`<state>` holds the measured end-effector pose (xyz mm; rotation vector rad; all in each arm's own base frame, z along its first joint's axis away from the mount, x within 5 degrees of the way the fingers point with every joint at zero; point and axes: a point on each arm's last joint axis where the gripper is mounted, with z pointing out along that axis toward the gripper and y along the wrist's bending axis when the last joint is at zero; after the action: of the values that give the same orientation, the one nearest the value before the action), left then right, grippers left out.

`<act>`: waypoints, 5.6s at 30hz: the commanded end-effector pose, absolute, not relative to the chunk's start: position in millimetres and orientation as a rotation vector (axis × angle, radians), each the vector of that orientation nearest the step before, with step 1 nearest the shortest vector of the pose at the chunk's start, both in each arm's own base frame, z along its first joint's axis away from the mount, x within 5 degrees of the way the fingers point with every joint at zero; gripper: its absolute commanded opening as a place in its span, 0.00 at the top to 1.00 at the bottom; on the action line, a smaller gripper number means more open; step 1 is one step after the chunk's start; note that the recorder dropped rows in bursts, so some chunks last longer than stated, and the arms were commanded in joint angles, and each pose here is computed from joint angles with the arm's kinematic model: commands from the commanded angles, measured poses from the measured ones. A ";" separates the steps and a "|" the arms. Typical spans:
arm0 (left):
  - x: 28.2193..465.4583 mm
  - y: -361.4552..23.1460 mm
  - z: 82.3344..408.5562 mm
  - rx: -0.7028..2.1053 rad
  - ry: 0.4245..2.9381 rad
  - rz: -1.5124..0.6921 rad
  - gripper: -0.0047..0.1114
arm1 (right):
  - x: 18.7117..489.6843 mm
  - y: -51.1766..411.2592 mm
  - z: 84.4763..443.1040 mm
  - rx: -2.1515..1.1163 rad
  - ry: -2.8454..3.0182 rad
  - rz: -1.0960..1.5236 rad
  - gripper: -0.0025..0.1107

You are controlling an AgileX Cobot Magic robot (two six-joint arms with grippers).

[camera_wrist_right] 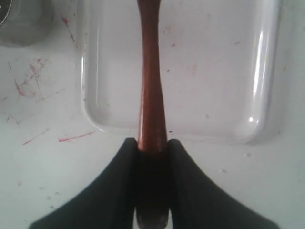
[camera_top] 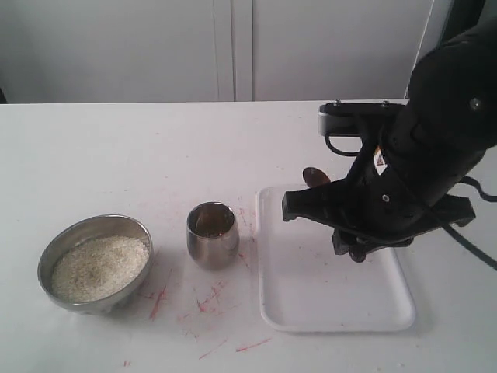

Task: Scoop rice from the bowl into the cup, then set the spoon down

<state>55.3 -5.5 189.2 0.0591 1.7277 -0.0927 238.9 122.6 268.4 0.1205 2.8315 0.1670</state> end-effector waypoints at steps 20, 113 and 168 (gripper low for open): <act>55.2 -5.6 191.7 0.050 1.721 -0.102 0.84 | 274.8 127.9 211.8 0.300 2.922 0.175 0.97; 55.2 -5.6 191.7 0.050 1.721 -0.102 0.84 | 298.0 130.3 155.3 0.220 2.945 0.014 0.62; 55.2 -5.6 191.7 0.050 1.721 -0.102 0.84 | 20.1 3.1 317.9 -0.011 1.325 0.623 0.98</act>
<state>55.3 -5.5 189.2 0.0591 1.7277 -0.0927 18.2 1.5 323.9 -0.0184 1.3104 0.6052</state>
